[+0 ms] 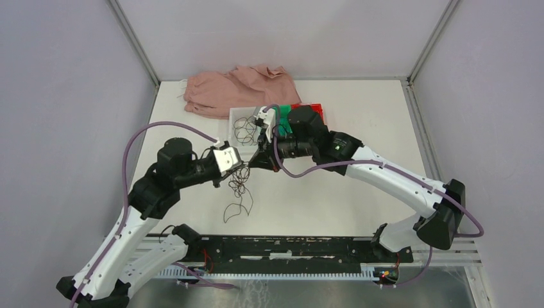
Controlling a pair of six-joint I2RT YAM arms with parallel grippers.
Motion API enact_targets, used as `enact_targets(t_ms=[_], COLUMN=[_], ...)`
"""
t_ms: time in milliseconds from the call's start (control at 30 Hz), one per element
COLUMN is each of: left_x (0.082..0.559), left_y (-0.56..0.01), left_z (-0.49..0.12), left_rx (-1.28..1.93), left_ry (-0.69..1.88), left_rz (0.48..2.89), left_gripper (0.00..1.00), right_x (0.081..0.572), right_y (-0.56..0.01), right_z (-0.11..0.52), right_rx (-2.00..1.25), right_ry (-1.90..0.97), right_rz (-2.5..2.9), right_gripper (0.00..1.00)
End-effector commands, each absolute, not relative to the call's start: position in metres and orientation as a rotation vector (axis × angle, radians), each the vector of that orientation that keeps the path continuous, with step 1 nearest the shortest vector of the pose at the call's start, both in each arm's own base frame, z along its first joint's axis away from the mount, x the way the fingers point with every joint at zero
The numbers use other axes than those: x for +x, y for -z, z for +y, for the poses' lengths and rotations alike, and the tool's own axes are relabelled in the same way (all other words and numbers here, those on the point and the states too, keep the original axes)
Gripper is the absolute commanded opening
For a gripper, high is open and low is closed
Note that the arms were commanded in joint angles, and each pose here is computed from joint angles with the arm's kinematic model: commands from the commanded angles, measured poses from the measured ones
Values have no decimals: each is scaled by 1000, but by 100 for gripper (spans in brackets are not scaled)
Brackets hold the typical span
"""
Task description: Untangle the cables
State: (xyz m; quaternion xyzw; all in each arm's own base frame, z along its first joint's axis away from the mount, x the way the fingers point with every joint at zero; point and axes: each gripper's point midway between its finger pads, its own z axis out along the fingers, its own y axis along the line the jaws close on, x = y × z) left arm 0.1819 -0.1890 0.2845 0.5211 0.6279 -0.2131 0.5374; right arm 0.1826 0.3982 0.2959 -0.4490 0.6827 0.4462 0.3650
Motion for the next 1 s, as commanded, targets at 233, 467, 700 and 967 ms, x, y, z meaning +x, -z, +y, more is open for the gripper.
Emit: enact_targets(t_ms=[233, 467, 700, 967], left_x=[190, 171, 156, 136], left_y=[-330, -355, -381, -400], left_z=[-180, -198, -204, -216], left_rx=[1194, 1157, 1191, 1204], left_ry=[365, 582, 670, 847], left_rz=[1313, 1328, 1299, 1320], left_gripper=[3, 3, 3, 3], right_x=[182, 228, 233, 232], right_y=[-332, -341, -348, -357], right_z=[390, 380, 384, 401], right_rx=[-1027, -741, -523, -376], right_ry=[-1151, -834, -778, -869], right_rz=[1677, 1577, 1458, 1396], right_gripper=[4, 6, 21, 31])
